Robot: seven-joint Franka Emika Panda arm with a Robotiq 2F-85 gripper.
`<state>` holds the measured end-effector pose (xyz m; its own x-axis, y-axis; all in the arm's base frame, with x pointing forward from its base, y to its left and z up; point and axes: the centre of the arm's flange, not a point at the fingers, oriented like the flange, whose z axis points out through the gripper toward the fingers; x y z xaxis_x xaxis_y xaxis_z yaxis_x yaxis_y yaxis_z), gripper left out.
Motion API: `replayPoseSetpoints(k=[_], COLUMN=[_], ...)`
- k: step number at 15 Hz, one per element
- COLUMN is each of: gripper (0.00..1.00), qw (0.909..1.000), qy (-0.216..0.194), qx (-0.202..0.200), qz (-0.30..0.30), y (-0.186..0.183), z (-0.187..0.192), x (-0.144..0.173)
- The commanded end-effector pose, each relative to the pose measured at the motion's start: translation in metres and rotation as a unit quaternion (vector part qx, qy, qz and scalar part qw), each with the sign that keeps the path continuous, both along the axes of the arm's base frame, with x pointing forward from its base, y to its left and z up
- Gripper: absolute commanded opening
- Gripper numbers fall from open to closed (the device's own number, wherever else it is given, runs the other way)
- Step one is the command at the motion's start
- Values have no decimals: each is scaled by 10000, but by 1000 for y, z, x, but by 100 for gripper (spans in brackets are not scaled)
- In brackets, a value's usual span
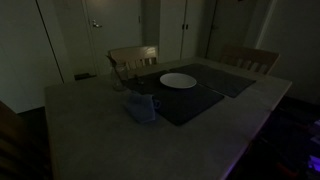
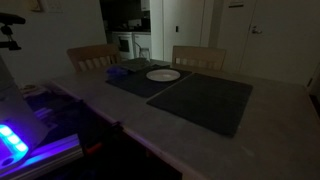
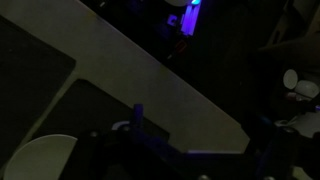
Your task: Use the towel to wipe the plate
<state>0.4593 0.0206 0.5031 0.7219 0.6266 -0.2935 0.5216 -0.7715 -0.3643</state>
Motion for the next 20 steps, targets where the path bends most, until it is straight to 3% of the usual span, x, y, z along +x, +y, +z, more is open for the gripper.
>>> replayPoseSetpoints(k=[1, 5, 8, 9, 10, 14, 17, 20], gripper=[100, 100, 100, 100, 100, 100, 100, 100], qw=[9980, 9970, 9991, 9990, 9987, 9985, 9972, 9899], qy=[305, 305, -223, -299, -100, -248, -703, -1368], qx=[110, -21, -192, -158, -194, -285, -246, -205], qz=[545, 713, 316, 295, 459, 405, 69, -300], y=[40, 86, 108, 110, 106, 112, 122, 134], z=[-12, -28, -40, -40, -31, -37, -48, -59], x=[6, -3, -10, -8, -1, 0, 5, 13])
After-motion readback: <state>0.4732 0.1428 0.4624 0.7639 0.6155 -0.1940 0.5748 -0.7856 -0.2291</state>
